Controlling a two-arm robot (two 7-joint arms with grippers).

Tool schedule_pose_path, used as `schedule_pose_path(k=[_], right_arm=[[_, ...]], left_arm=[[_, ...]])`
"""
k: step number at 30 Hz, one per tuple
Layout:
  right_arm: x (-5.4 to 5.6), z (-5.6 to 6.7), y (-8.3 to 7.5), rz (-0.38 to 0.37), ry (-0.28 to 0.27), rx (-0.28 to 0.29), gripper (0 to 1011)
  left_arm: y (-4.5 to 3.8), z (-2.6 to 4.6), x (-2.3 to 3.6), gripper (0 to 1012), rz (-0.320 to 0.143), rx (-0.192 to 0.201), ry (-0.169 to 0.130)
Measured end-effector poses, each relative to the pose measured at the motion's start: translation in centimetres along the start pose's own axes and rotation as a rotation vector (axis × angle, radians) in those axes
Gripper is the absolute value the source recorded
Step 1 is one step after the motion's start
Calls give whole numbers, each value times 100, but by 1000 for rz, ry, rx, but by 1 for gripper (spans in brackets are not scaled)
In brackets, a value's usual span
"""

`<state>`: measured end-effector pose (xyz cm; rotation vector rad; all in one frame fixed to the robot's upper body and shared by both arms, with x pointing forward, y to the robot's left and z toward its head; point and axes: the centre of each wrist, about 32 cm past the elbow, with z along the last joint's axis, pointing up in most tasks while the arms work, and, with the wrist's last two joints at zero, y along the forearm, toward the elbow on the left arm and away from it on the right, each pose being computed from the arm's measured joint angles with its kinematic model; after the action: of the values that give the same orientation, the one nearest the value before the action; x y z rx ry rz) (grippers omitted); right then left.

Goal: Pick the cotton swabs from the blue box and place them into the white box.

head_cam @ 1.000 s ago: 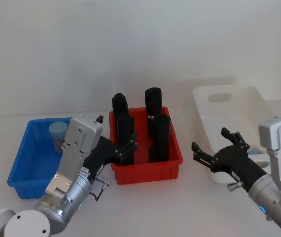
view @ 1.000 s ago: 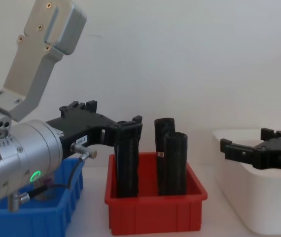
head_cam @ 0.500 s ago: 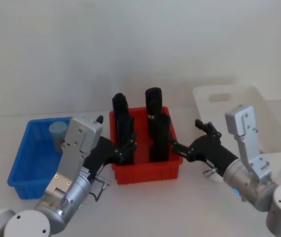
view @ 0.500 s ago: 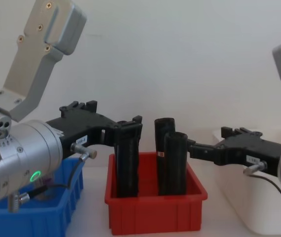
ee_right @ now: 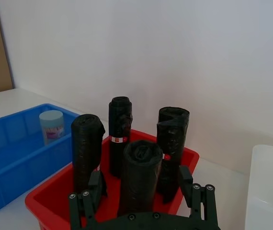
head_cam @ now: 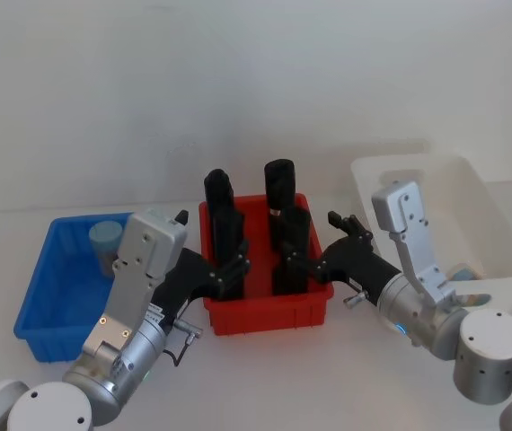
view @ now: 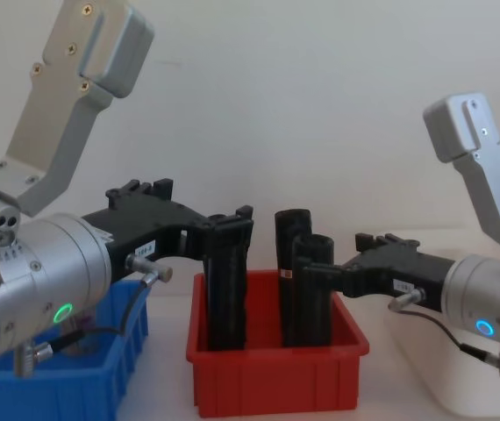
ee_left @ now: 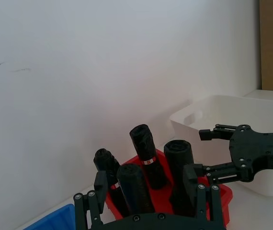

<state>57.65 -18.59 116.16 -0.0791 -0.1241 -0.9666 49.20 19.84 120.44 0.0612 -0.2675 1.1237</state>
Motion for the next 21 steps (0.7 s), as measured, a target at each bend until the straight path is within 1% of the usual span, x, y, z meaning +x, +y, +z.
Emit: schedule_pose_path(k=[1,2,6,16,21], right_arm=[[4,-12,40,5,1,-3,1001],[4,-12,40,5,1,-3,1002],[14,-42,144,19,-2,-7,1002],[42,-97,327,33,-4,-20,1001],[53,-123,393,38,0,-26,907]], left_arm=[[0,0,0,999,0,0,0],[0,0,0,1000,0,0,0],[0,0,0,1000,0,0,0],[0,0,0,1000,0,0,0],[0,0,0,1000,0,0,0]])
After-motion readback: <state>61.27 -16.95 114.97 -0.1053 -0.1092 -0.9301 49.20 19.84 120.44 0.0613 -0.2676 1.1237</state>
